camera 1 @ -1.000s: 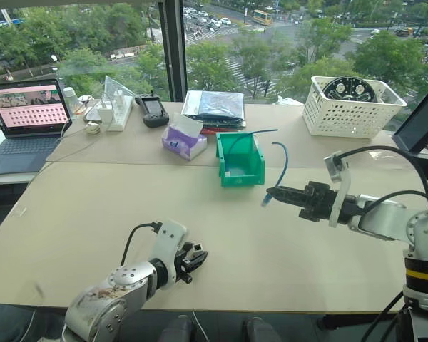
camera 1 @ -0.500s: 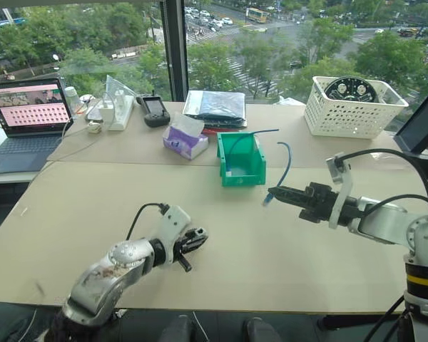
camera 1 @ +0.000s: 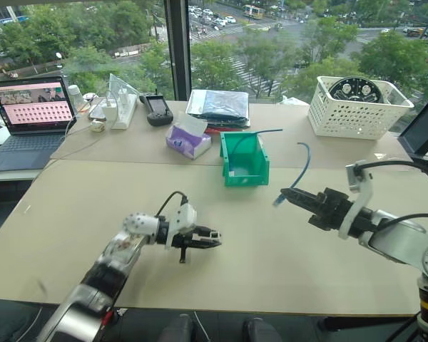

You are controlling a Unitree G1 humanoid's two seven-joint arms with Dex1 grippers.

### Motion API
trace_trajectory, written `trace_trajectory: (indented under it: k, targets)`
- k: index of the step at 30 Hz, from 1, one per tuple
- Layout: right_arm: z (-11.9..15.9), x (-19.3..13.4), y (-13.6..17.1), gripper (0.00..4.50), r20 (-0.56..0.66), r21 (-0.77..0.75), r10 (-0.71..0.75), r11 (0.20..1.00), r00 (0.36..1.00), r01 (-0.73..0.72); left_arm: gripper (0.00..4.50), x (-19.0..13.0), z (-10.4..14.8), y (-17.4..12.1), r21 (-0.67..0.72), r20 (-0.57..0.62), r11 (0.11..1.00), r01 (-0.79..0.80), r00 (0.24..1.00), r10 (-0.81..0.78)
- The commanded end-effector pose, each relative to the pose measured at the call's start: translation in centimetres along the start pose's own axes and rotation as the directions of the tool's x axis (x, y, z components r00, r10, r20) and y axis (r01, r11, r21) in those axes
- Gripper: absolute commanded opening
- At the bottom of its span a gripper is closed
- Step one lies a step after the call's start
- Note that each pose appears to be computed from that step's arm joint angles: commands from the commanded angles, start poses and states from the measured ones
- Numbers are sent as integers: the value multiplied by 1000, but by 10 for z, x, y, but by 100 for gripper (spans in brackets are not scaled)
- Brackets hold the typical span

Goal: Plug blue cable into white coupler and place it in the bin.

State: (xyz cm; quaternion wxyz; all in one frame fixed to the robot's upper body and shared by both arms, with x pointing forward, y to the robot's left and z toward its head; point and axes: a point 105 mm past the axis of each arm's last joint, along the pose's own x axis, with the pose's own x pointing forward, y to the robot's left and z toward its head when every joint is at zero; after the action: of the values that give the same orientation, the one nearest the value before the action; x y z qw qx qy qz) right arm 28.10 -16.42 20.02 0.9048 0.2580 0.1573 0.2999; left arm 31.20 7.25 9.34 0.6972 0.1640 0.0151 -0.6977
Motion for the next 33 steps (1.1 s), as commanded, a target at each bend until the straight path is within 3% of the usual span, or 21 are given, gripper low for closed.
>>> trace_trajectory:
  k: [1,10,11,12,20,27,33]
  targets:
    - [14,-12,8,0,80,-25,-5,1000,997,7,74,-1,0,4,46,11,995,86,996,-87]
    - [15,-22,9,0,120,-17,-48,999,992,50,74,7,-2,14,98,-20,975,198,980,-197]
    - [15,-23,9,0,122,-17,-50,998,991,53,151,8,-3,13,93,-27,974,205,979,-203]
    - [15,-23,9,0,124,-17,-52,998,991,55,167,8,-5,13,90,-40,974,208,978,-205]
    - [15,-20,9,0,124,-16,-45,999,991,47,443,4,-14,9,70,-54,977,204,978,-200]
    - [17,-15,10,0,108,-23,-18,1000,994,21,447,-18,-25,13,57,-90,994,94,992,-89]
    - [17,-7,11,0,84,-24,18,1000,996,-16,447,-65,-40,6,-26,-110,997,-68,992,64]
